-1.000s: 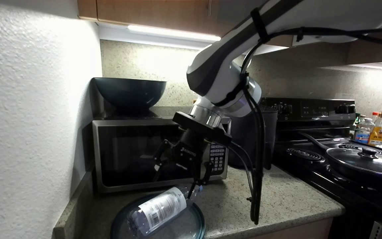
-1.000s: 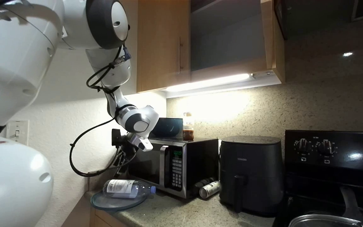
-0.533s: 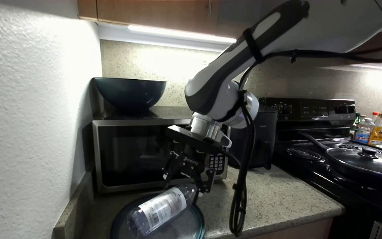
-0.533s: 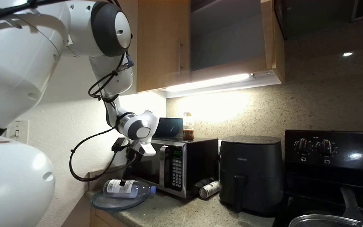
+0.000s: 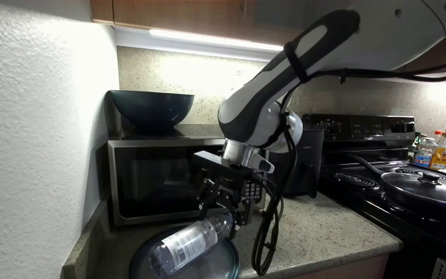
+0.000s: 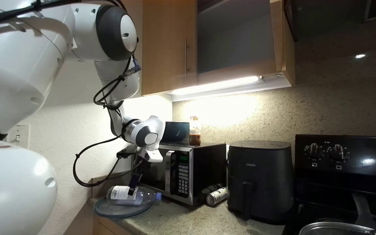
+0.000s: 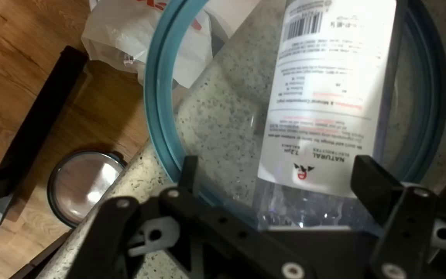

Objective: Put the bottle upright to the right

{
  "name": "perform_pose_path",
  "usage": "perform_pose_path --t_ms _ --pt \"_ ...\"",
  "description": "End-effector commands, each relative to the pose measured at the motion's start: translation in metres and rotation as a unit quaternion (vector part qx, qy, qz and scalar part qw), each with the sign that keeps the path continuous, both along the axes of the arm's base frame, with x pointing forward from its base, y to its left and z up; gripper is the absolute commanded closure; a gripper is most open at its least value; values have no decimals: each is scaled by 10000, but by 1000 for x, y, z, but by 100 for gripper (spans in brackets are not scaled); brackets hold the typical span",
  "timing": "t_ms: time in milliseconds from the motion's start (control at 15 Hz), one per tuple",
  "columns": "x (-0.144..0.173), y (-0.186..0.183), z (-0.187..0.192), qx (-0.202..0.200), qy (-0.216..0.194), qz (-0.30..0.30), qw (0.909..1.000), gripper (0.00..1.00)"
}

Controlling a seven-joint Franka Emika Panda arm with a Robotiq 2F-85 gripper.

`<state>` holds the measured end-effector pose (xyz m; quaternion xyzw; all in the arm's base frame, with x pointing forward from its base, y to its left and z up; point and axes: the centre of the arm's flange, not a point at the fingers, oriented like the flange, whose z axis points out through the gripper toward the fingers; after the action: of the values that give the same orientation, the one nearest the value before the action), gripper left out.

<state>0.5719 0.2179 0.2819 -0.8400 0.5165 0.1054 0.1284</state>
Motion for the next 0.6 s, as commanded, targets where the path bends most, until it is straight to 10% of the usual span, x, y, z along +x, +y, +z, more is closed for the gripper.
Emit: perform_pose_path --t_ms 0,533 --pt "-2 -4 6 -387 -255 -436 9980 0" --pt "12 -7 -1 -383 -336 -291 9983 0"
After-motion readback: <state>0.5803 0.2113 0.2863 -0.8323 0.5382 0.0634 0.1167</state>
